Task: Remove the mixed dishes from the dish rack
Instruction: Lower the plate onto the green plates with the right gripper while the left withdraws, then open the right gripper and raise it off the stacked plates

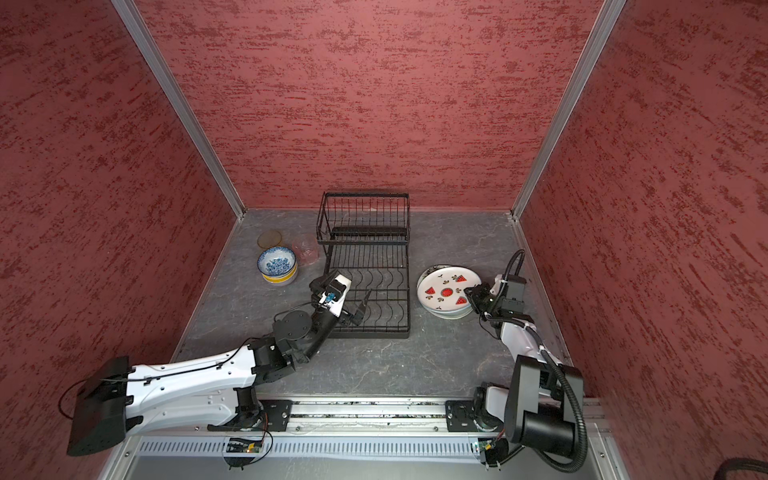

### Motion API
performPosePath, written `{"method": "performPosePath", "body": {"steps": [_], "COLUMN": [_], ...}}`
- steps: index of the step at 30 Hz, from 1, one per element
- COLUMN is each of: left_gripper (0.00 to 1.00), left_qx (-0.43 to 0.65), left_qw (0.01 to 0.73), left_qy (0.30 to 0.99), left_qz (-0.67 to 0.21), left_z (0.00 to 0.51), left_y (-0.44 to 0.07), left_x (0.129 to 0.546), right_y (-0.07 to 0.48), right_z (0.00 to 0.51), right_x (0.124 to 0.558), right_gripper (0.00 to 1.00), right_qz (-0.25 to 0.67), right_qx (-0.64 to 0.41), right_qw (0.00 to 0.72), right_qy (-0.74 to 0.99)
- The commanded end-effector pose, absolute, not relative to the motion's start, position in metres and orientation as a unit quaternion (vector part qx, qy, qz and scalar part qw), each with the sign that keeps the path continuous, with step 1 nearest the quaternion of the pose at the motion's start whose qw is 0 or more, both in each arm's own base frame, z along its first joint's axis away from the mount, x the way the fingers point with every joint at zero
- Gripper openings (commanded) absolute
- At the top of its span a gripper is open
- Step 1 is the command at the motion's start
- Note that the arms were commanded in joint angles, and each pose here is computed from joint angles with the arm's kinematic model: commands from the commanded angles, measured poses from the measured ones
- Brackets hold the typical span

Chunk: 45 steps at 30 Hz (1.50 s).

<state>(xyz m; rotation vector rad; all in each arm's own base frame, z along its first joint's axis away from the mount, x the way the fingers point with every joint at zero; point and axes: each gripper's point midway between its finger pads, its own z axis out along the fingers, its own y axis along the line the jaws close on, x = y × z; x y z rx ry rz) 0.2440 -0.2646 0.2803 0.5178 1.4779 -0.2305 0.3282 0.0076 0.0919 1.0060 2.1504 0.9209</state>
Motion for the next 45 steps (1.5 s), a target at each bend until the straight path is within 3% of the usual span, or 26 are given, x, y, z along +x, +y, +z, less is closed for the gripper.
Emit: {"method": "performPosePath", "body": {"steps": [1,7,18,29,35,40,45], "left_gripper": [1.00,1.00,1.00,1.00,1.00,1.00,1.00], "left_qx": [0.221,0.210,0.207,0.205,0.202,0.189,0.162], "left_qw": [0.699,0.695,0.685,0.678,0.677,0.670,0.664], "left_qy": [0.671,0.677,0.689,0.696,0.700,0.709,0.719], "left_qz": [-0.114,-0.118,-0.113,-0.112,-0.109,-0.110,-0.124], "left_z": [0.277,0.275,0.267,0.262,0.260,0.261,0.261], "left_y": [-0.259,-0.255,-0.250,-0.250,-0.247,-0.241,-0.230], "left_x": [0.246,0.250,0.254,0.258,0.261,0.264,0.275], "right_y": [0.004,-0.001,-0.009,0.011,-0.011,-0.028,-0.032], "right_z": [0.102,0.097,0.080,0.075,0.076,0.096,0.149], "right_x": [0.335,0.330,0.323,0.345,0.343,0.349,0.360], "right_gripper": [0.35,0.63,0.86,0.91,0.99,0.99,0.99], "right_qz": [0.340,0.309,0.209,0.197,0.137,0.087,0.088], "right_qx": [0.361,0.357,0.326,0.286,0.304,0.280,0.244], "right_qw": [0.321,0.316,0.274,0.243,0.259,0.306,0.415], "right_qy": [0.807,0.823,0.880,0.906,0.907,0.906,0.872]}}
